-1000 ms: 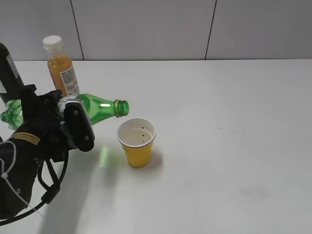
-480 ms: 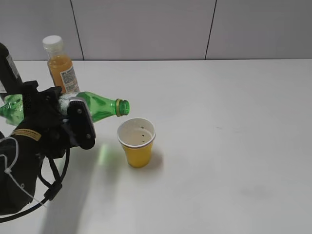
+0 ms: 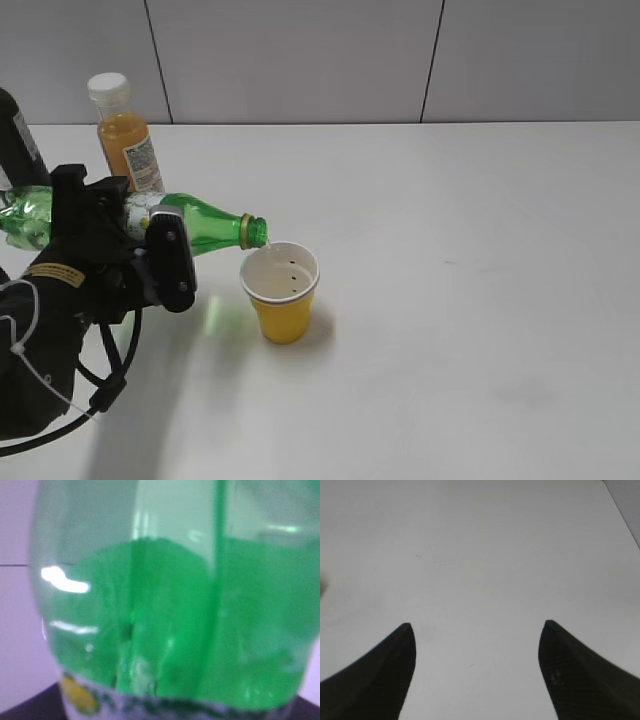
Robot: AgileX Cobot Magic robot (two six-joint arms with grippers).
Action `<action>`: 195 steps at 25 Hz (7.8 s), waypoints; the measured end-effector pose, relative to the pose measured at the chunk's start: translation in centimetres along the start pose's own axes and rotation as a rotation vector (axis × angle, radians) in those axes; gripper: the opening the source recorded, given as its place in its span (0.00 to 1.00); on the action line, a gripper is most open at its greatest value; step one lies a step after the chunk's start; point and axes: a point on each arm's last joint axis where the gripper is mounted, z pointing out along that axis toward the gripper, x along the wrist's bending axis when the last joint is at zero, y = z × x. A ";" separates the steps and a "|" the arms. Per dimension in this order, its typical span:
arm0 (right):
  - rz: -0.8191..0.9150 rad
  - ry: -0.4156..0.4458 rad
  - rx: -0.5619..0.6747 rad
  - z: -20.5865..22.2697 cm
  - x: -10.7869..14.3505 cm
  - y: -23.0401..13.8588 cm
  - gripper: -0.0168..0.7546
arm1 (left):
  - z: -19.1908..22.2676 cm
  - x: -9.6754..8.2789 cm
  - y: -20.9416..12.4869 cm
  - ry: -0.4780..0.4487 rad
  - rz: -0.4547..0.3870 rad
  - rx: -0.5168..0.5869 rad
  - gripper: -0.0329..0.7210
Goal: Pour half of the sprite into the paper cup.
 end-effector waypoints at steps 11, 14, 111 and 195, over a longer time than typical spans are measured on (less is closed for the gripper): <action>0.000 0.000 0.000 0.0 0.0 0.0 0.76 | 0.0 0.0 0.0 0.000 0.011 0.001 0.64; 0.000 0.000 0.000 0.0 0.0 0.0 0.76 | 0.0 0.0 0.0 0.000 0.012 0.001 0.64; -0.001 0.000 0.000 0.0 0.0 0.0 0.76 | 4.7 5.7 0.0 -0.255 -1.427 -0.638 0.64; -0.001 0.000 0.000 0.0 0.0 0.0 0.76 | 0.6 8.9 -4.7 -0.520 -1.312 -0.042 0.88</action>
